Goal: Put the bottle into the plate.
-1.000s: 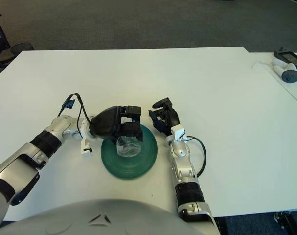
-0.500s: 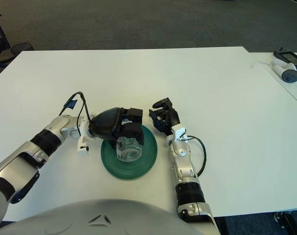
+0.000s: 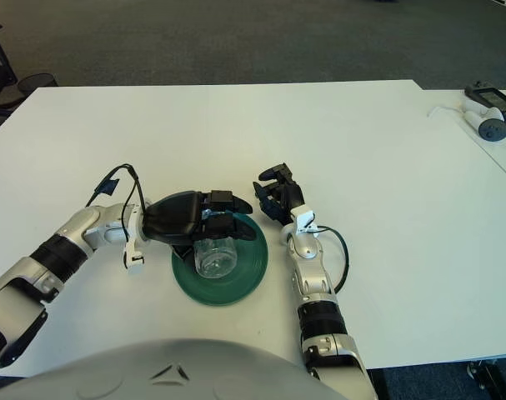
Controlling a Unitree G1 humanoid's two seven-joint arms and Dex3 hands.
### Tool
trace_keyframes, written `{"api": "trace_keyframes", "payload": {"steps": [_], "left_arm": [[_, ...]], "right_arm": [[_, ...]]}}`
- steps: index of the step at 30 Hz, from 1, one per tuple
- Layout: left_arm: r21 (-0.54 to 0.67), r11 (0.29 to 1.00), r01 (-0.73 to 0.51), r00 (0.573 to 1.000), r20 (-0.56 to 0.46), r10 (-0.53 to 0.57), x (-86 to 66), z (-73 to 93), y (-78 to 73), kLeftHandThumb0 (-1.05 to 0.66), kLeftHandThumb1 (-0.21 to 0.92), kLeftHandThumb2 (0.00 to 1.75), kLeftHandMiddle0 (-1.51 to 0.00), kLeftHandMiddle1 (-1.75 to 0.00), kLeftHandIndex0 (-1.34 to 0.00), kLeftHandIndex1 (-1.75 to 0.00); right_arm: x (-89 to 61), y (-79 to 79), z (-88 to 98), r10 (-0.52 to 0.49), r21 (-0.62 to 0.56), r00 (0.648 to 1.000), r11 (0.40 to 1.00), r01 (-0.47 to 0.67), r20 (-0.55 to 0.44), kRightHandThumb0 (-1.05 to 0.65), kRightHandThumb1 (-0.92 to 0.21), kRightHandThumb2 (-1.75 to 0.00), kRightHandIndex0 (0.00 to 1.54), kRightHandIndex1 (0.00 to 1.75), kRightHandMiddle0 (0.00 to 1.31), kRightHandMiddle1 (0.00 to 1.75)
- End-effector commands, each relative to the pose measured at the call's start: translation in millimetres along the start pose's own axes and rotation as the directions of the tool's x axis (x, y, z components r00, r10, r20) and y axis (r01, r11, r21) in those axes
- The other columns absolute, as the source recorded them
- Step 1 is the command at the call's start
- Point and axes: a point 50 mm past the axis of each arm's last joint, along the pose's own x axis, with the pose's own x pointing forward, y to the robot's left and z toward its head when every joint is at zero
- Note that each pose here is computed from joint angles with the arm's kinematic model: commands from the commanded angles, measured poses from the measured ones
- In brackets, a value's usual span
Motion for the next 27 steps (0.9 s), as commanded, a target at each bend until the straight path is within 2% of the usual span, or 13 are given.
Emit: {"api": "trace_keyframes", "payload": {"steps": [1, 4, 6, 9, 18, 21, 27], "left_arm": [[0.062, 0.998, -0.027, 1.0, -0.005, 0.027, 0.5, -5.2, 13.3, -0.99, 0.92, 1.03, -0.02, -0.04, 0.0, -0.19], [0.106, 0.994, 0.021, 1.0, -0.003, -0.021, -0.5, -5.4, 13.3, -1.02, 0.92, 1.02, -0.01, -0.02, 0.0, -0.11], [0.127, 0.991, 0.04, 0.999, -0.007, -0.039, -1.1, -6.2, 13.5, -1.04, 0.92, 1.0, 0.0, -0.01, 0.0, -0.07], [0.161, 0.985, 0.061, 0.998, -0.012, -0.06, -1.7, -7.4, 14.2, -1.04, 0.92, 0.98, 0.0, 0.0, 0.0, -0.03], [0.192, 0.977, 0.089, 0.996, -0.011, -0.088, -2.3, -9.4, 15.3, -1.05, 0.92, 0.96, 0.0, 0.0, 0.0, 0.0], [0.18, 0.98, 0.086, 0.996, -0.006, -0.086, -2.3, -10.8, 16.3, -1.05, 0.92, 0.95, 0.0, 0.0, 0.0, 0.0], [0.165, 0.982, 0.089, 0.996, -0.003, -0.089, -2.2, -12.7, 17.1, -1.05, 0.92, 0.93, 0.0, 0.0, 0.0, 0.0]], "right_arm": [[-27.6, -7.6, -60.0, -0.015, 0.006, 0.941, 1.0, 0.018, -0.337, 0.0, -0.92, -0.42, 0.33, 1.43, 0.19, 1.72], [-32.7, -7.2, -55.4, 0.003, 0.015, 0.944, 1.0, 0.002, -0.33, 0.0, -0.92, -0.42, 0.37, 1.4, 0.15, 1.74], [-32.0, -6.6, -55.2, 0.011, 0.027, 0.941, 1.0, -0.002, -0.337, 0.0, -0.92, -0.43, 0.3, 1.52, 0.19, 1.66], [-31.9, -5.8, -53.8, 0.016, 0.05, 0.937, 0.999, 0.002, -0.348, 0.0, -0.92, -0.44, 0.26, 1.57, 0.22, 1.63], [-34.8, -1.0, -46.1, 0.001, 0.079, 0.941, 0.997, 0.027, -0.338, 0.0, -0.92, -0.43, 0.26, 1.59, 0.23, 1.6], [-36.5, 0.4, -43.8, 0.01, 0.096, 0.952, 0.995, 0.02, -0.307, 0.24, -0.85, -0.42, 0.43, 1.49, 0.08, 1.4], [-38.7, 1.8, -39.6, 0.043, 0.097, 0.962, 0.995, -0.017, -0.27, 0.36, -0.73, -0.57, 0.52, 1.47, 0.01, 1.29]]}}
